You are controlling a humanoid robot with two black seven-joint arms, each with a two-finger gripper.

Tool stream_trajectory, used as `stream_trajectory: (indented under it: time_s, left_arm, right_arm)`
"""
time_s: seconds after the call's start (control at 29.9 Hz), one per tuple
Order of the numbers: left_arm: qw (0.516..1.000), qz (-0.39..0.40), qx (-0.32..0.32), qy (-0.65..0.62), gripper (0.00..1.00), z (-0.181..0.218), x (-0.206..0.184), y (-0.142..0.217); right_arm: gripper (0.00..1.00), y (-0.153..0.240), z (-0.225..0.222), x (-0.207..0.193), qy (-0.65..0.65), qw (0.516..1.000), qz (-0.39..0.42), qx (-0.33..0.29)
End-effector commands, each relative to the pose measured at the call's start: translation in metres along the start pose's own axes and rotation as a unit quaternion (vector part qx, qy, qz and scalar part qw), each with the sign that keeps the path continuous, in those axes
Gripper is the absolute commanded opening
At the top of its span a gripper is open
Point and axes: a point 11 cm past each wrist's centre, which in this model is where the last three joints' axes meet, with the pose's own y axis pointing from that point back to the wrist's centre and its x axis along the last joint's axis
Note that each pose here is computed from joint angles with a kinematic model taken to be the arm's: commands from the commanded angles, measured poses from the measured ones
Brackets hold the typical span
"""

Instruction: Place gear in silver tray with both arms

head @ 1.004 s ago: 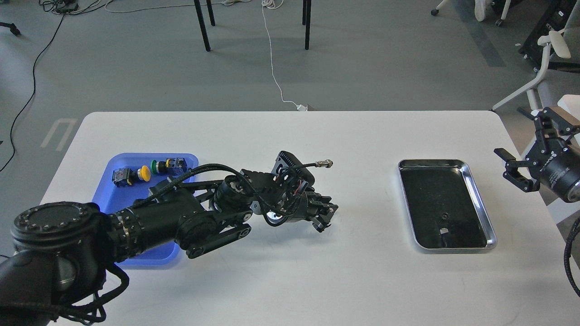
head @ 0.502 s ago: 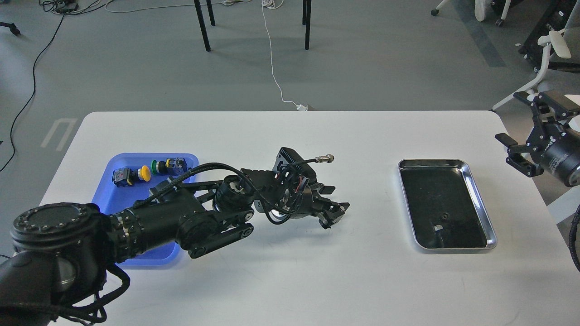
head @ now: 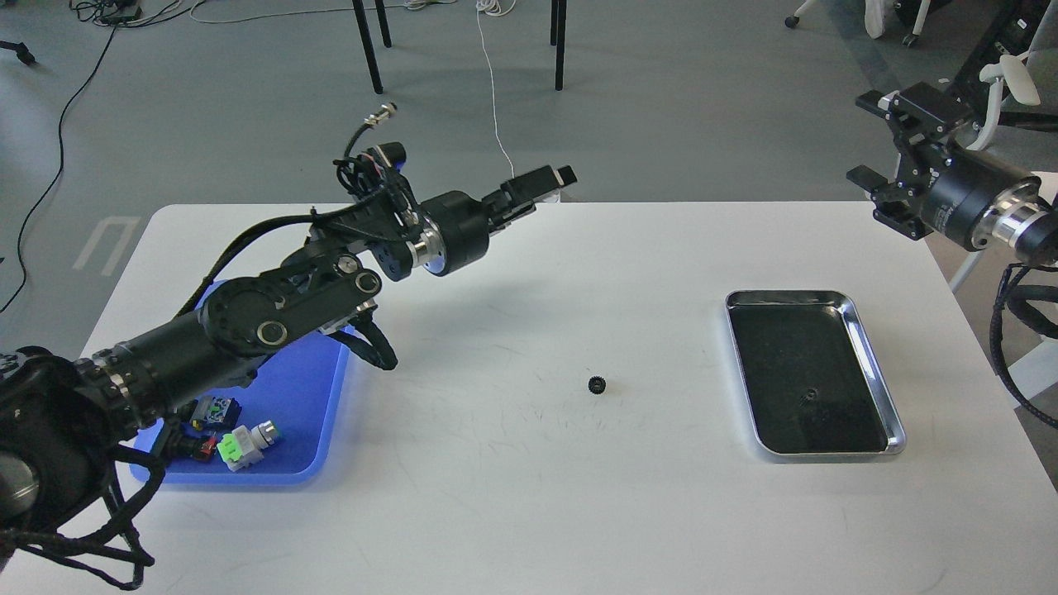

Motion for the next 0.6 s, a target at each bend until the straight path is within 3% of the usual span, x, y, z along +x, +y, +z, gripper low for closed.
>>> stream_trajectory:
  time_s: [0.0,0.2,0.57]
  left_arm:
    - [0.981,0.074,-0.071,0.163,0.97,0.022,0.066,0.030]
    - [0.923,0.150,-0.167,0.313,0.98,0.035,0.127,0.074]
    - [0.868,0.190,-0.223,0.401,0.98,-0.004,0.141,0.123]
  right_arm:
    - [0.99,-0.028,-0.016,-0.019,0.060,0.997,-0.037,-0.011]
    - [0.99,-0.074,-0.039,-0.079,0.184,0.971,-0.147,-0.028]
    - [0.99,-0.114,-0.048,-0.192,0.378,0.876,-0.296,-0.046]
